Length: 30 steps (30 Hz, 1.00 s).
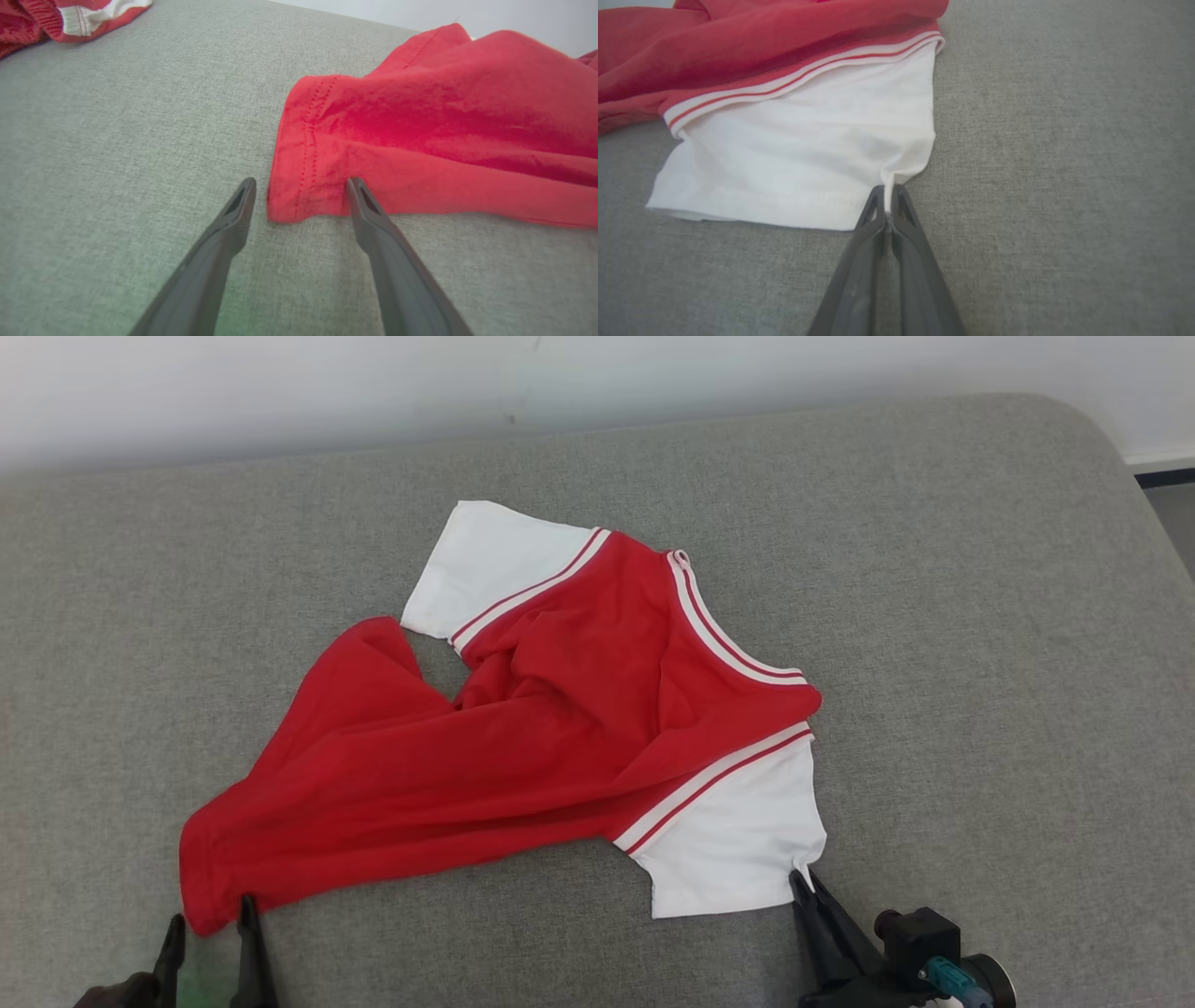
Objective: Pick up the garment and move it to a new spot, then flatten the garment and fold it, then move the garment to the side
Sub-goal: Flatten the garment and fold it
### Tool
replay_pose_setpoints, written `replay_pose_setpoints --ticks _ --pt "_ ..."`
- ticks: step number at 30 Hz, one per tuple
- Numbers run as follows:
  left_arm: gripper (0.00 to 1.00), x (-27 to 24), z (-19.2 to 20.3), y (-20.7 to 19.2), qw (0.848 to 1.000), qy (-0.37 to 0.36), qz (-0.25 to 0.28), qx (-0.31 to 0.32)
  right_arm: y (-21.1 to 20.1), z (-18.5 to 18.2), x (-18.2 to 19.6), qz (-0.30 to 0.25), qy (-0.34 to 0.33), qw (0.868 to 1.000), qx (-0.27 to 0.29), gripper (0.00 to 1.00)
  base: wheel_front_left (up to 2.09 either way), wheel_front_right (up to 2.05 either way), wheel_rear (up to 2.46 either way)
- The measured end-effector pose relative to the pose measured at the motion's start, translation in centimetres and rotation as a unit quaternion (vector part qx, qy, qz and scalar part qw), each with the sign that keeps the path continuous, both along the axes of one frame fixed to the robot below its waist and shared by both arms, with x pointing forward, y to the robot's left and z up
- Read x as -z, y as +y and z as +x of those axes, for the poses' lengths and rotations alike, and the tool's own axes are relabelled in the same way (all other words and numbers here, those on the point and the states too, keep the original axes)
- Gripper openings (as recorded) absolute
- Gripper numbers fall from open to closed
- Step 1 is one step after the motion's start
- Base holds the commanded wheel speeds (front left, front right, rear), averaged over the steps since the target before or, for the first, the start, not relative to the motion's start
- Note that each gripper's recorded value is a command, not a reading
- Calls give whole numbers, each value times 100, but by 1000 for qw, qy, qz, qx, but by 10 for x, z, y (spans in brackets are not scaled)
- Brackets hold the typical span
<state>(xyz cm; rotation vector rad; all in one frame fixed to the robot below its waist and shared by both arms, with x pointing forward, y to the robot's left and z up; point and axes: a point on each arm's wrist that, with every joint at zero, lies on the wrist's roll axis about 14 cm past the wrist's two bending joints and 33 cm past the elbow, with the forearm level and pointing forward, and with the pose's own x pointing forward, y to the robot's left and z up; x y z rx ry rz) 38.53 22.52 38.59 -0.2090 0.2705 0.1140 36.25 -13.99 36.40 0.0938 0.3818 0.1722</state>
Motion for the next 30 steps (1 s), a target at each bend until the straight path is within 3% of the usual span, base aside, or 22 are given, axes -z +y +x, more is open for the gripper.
replay_pose_setpoints --ticks 2,3,5,14,19,26,30 --pt "100 5 -1 -2 1000 7 -5 1 -1 0 0 0 -1 1000 1 0 0 0 0" --pt "63 8 -2 -3 1000 12 -9 0 -1 1 -1 0 -1 1000 1 0 0 0 0" --pt "0 13 -4 -5 1000 20 -21 -3 -2 1 -1 -1 -2 1000 3 0 0 0 0" --pt "0 6 4 -11 1000 9 -18 15 -7 2 -8 -2 -12 1000 10 0 0 0 0" --pt "0 -16 6 -16 999 -25 -14 29 -10 12 -35 6 -58 998 20 0 0 0 0" --pt "0 -79 15 -14 991 -119 12 51 -16 31 -113 28 -178 983 36 0 0 0 0" --pt "0 -127 23 -12 979 -183 47 74 -17 44 -183 33 -278 959 33 0 0 0 0"
